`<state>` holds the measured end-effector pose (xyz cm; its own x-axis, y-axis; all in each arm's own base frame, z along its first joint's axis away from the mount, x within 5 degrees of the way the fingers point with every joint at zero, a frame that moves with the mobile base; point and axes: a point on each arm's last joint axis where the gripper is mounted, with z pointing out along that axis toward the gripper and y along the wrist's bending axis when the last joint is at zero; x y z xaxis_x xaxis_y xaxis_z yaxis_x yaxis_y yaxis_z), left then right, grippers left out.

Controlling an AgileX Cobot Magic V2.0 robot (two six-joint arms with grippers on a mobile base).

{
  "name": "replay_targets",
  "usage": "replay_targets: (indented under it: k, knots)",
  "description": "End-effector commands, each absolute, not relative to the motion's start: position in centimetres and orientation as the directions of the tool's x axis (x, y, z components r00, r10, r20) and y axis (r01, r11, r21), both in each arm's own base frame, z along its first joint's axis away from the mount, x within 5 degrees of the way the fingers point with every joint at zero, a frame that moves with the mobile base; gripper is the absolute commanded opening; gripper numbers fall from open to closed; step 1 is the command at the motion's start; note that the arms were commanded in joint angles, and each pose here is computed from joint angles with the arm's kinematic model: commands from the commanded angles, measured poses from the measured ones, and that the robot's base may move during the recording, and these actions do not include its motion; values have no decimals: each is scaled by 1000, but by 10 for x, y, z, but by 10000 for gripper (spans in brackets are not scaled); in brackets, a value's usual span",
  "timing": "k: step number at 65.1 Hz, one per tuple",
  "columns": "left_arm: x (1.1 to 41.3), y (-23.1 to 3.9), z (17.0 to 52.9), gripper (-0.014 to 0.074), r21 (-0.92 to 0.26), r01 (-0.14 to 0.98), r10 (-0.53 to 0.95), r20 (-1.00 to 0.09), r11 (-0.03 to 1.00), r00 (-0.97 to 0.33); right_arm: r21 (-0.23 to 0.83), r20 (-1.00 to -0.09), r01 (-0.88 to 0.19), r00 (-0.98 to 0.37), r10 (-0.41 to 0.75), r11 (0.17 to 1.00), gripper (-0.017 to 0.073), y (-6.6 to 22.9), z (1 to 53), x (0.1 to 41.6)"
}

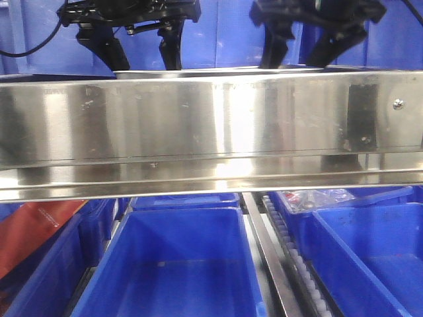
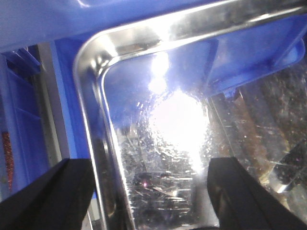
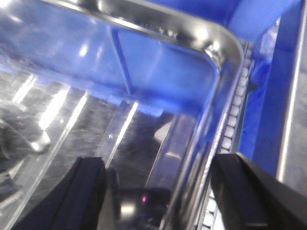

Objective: Stack silver trays without gaps
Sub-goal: 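Close both grippers on the silver tray's rims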

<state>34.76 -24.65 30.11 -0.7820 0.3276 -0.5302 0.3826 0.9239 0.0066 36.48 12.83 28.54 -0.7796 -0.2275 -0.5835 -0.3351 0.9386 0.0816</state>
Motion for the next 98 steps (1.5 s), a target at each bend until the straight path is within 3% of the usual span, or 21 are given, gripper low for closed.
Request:
replay_targets:
  k: [1, 28, 68, 98]
  knots:
    - [347, -249, 304, 402, -3, 381, 318, -545, 925, -776, 73, -610, -342, -758, -229, 937, 353, 130, 287, 368]
    - [347, -245, 302, 399, 40, 380, 341, -531, 924, -775, 75, -609, -326, -763, -215, 942, 352, 130, 282, 372]
    - [347, -245, 298, 277, 40, 370, 338, -506, 928, -793, 75, -615, -326, -759, -213, 943, 349, 130, 283, 373]
    - [350, -249, 273, 274, 42, 350, 334, -417, 936, -845, 65, -617, -328, -756, -221, 942, 341, 130, 283, 373]
